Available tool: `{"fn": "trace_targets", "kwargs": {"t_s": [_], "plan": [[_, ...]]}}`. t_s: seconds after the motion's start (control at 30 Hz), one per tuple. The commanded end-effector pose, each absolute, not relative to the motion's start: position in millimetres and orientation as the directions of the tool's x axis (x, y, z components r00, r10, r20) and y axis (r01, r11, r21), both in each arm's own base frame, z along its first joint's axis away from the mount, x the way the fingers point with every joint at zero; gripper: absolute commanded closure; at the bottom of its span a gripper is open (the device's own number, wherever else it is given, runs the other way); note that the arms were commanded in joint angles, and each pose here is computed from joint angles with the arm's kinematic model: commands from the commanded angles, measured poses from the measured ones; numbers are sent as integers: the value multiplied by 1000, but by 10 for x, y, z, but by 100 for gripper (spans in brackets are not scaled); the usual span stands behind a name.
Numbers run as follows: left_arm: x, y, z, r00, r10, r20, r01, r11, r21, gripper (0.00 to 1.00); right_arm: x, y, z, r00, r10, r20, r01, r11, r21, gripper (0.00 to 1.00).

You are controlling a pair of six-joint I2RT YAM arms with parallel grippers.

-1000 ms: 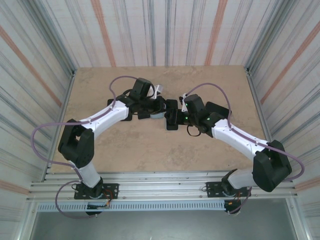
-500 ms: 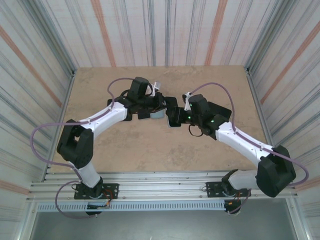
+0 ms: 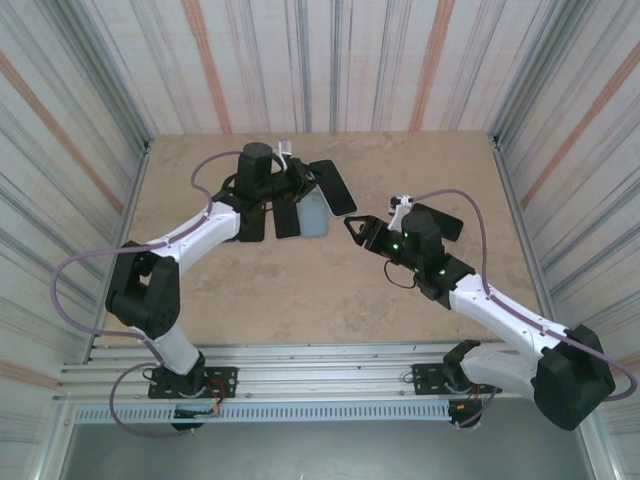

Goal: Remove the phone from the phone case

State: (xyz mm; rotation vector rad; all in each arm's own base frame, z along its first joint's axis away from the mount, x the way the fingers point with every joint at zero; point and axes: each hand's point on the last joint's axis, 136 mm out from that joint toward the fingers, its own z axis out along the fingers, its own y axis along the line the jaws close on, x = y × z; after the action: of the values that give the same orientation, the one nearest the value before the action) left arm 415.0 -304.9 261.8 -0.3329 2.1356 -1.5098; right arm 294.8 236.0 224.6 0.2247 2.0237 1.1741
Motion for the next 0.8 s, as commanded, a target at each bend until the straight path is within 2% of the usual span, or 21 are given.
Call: {"fn": "trace_targets", "kwargs": {"t_s": [0.0,0.17,0.37,0.77], "plan": [[4086,-3027,3181,-813,-527,-248,155,214,-964,87,3016,2453,2614,-647,597,-475,-273,400,875,39],[4068,-3008,3275,-810,-547,-212,144,166,-976,87,3074,2552,2777,-634,640,-435,-322,293,900,46],[4053,-2978,3392,-802,-570,-179,138,114,-984,88,3116,2682,2879,-642,644,-415,-355,230,906,54],[4039,-2934,3482,-792,-596,-131,123,55,-991,89,3206,2736,2935,-644,662,-382,-365,173,915,69]]}}
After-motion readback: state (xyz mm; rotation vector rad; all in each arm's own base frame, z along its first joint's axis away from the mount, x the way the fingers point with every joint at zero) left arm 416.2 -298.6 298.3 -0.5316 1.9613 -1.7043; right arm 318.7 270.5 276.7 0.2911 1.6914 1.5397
